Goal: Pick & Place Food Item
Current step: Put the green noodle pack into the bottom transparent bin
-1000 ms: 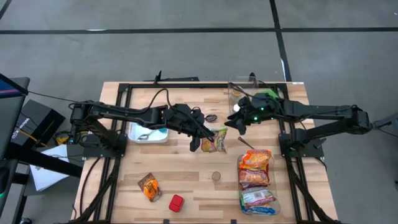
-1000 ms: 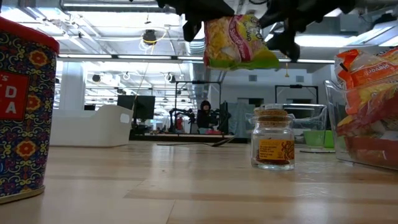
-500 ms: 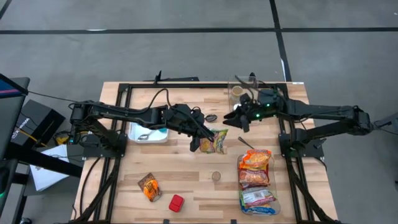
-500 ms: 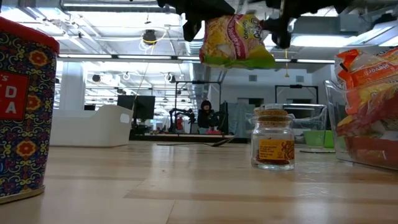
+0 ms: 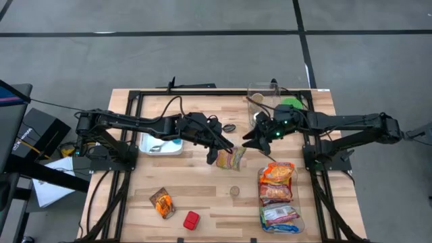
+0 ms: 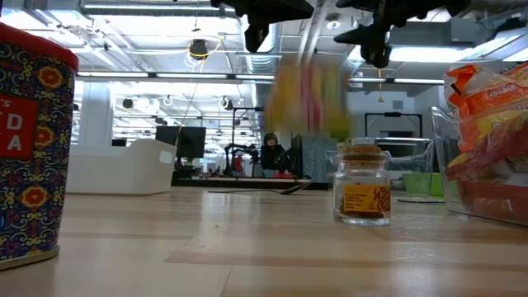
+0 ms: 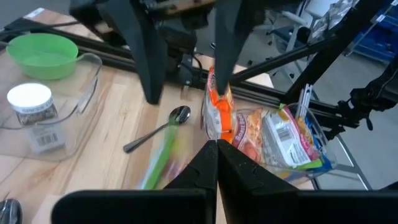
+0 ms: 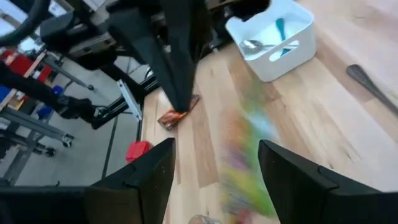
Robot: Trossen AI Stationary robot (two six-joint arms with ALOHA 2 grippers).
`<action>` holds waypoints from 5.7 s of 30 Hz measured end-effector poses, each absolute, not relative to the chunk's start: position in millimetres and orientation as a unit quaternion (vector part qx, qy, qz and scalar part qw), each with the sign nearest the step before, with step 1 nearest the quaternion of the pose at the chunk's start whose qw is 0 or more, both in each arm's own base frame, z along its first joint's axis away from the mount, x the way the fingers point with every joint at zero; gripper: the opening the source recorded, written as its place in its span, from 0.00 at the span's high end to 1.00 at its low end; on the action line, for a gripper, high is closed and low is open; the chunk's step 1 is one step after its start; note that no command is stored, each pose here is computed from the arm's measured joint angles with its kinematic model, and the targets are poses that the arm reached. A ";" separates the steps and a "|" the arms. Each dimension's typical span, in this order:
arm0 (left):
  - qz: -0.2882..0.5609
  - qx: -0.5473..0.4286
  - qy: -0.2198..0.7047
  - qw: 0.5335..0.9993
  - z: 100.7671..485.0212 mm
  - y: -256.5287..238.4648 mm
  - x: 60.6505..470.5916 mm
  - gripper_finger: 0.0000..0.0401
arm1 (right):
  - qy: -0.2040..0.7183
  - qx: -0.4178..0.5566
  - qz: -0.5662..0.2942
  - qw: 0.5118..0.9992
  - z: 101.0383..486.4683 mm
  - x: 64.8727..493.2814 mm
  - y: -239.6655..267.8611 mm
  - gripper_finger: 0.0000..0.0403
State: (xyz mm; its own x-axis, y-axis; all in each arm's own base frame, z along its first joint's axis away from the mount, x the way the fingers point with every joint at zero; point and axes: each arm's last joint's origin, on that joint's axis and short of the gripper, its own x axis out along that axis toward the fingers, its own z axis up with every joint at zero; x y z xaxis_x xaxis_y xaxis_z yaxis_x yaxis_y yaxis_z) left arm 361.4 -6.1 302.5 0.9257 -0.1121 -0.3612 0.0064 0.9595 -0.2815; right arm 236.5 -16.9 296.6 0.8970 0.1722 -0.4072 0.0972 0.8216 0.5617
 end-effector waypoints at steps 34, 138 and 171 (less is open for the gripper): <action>-0.016 -0.130 0.338 0.932 293.8 -9.9 329.8 1.00 | 0.247 0.220 0.082 0.940 291.0 240.3 -7.8 0.45; 0.136 -0.046 0.356 0.923 352.2 -36.6 214.6 0.67 | 0.396 -0.227 0.130 0.880 157.3 306.6 16.4 0.74; 0.139 -0.045 0.356 0.923 352.3 -36.3 214.3 0.67 | 0.490 -0.196 0.140 0.837 131.5 349.8 14.2 0.98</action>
